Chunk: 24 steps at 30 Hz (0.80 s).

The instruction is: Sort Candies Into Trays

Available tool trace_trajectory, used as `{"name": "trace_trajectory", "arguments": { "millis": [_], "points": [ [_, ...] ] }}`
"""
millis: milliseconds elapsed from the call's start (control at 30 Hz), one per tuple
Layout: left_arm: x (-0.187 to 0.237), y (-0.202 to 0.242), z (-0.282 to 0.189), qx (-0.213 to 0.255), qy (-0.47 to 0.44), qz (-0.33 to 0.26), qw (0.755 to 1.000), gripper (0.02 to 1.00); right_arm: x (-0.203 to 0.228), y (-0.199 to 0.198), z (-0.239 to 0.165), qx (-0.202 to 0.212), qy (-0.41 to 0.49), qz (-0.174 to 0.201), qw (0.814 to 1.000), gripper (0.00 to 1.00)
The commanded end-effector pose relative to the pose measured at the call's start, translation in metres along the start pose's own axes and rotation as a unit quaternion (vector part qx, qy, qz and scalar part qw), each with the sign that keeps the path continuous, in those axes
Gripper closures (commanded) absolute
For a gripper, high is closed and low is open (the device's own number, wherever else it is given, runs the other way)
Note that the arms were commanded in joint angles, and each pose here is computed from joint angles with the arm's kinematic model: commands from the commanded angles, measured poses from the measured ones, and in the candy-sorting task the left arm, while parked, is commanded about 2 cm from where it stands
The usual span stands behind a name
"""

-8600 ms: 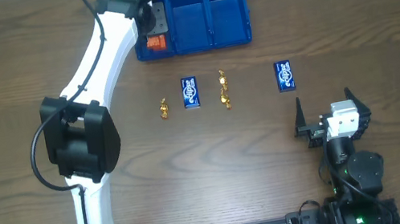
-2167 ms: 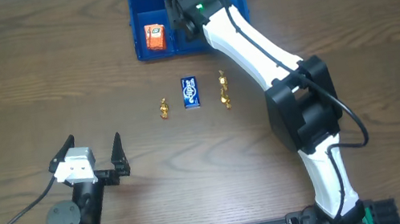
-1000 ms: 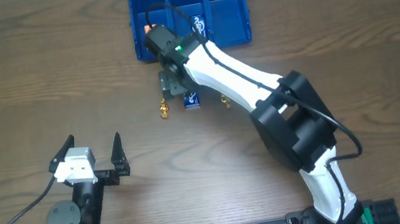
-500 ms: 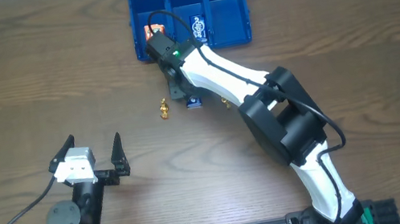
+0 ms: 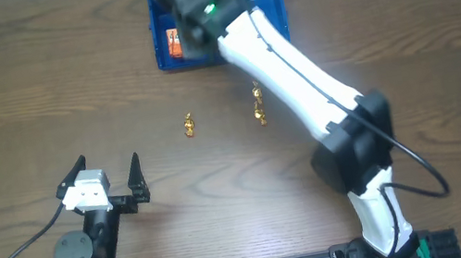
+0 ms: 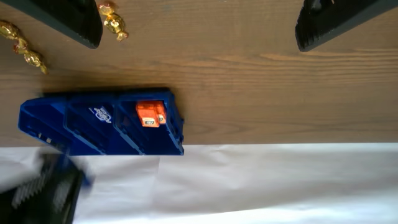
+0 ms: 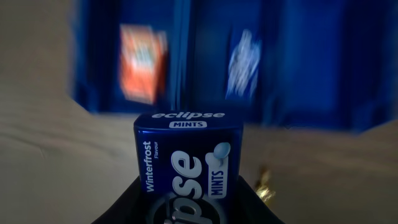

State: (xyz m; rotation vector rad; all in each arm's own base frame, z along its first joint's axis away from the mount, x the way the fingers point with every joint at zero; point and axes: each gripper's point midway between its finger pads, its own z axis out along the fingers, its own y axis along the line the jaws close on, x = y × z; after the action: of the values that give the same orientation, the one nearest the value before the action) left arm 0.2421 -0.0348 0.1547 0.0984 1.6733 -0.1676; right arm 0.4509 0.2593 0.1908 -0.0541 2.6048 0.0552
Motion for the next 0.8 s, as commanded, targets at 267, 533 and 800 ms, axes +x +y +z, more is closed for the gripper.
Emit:
{"name": "trace_trajectory", "arguments": {
  "millis": [267, 533, 800],
  "points": [
    [0.017, 0.000, 0.001, 0.003, 0.025, 0.001, 1.000, 0.023, -0.072, -0.055, 0.059, 0.051, -0.079, 0.007, 0.996, 0.965],
    [0.017, 0.000, 0.001, 0.003, 0.025, 0.001, 1.000, 0.020, -0.050, -0.056, 0.107, 0.057, -0.038, 0.003, 0.998, 0.965],
    [0.017, 0.000, 0.001, 0.003, 0.025, 0.001, 1.000, 0.020, -0.049, -0.052, 0.108, 0.045, -0.034, 0.002, 0.998, 0.851]
  ]
}}
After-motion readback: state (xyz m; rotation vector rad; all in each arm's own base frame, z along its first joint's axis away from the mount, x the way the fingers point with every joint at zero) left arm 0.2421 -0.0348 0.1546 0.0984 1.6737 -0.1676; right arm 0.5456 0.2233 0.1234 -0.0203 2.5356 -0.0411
